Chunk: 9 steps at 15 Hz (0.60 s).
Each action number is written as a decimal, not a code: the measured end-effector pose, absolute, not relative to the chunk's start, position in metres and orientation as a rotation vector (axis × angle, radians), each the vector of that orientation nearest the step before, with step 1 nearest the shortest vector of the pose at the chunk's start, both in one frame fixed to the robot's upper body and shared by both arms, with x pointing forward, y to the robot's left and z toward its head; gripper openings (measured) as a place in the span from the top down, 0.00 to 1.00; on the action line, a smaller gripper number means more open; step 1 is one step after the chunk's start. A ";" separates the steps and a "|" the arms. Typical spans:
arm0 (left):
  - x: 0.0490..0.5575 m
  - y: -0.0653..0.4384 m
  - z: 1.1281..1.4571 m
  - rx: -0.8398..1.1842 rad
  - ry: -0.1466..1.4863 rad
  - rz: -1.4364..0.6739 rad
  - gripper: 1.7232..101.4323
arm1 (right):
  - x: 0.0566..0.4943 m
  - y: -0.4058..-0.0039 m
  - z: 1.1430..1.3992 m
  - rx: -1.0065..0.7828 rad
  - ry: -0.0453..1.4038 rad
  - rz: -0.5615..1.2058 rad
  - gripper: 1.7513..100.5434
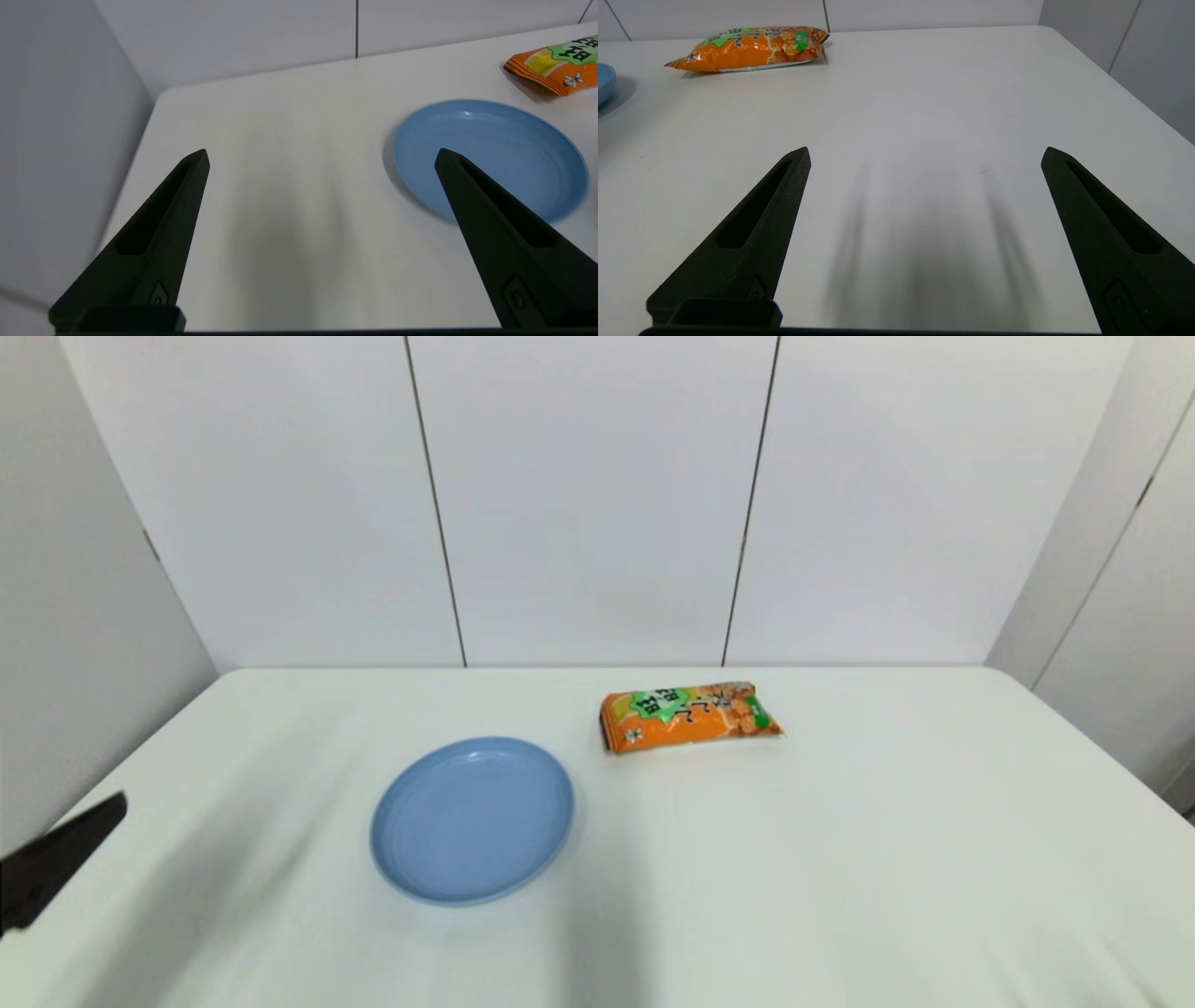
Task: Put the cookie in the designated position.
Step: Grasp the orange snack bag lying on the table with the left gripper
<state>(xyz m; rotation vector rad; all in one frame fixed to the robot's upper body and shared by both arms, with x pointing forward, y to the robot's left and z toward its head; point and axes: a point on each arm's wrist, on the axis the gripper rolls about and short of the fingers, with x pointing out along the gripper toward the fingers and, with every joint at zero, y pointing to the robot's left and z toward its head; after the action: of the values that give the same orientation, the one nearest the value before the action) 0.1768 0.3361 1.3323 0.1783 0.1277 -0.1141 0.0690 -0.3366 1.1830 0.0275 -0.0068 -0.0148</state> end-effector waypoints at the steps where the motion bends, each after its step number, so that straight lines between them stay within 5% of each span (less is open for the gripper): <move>1: 0.206 0.335 1.352 0.211 0.133 -0.153 0.04 | 0.069 -0.337 1.183 0.028 -0.007 -0.015 0.03; 5: 0.344 0.294 1.408 0.301 0.089 -0.375 0.04 | 0.069 -0.337 1.183 0.028 -0.007 -0.015 0.03; 9: 0.440 0.194 1.397 0.381 0.088 -0.629 0.04 | 0.069 -0.337 1.183 0.027 -0.007 -0.014 0.03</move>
<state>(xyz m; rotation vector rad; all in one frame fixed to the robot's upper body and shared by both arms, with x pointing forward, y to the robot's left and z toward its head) 0.4396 0.1938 1.3966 0.3812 0.0875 -0.6287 0.0690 -0.3366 1.1830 0.0275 -0.0068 -0.0144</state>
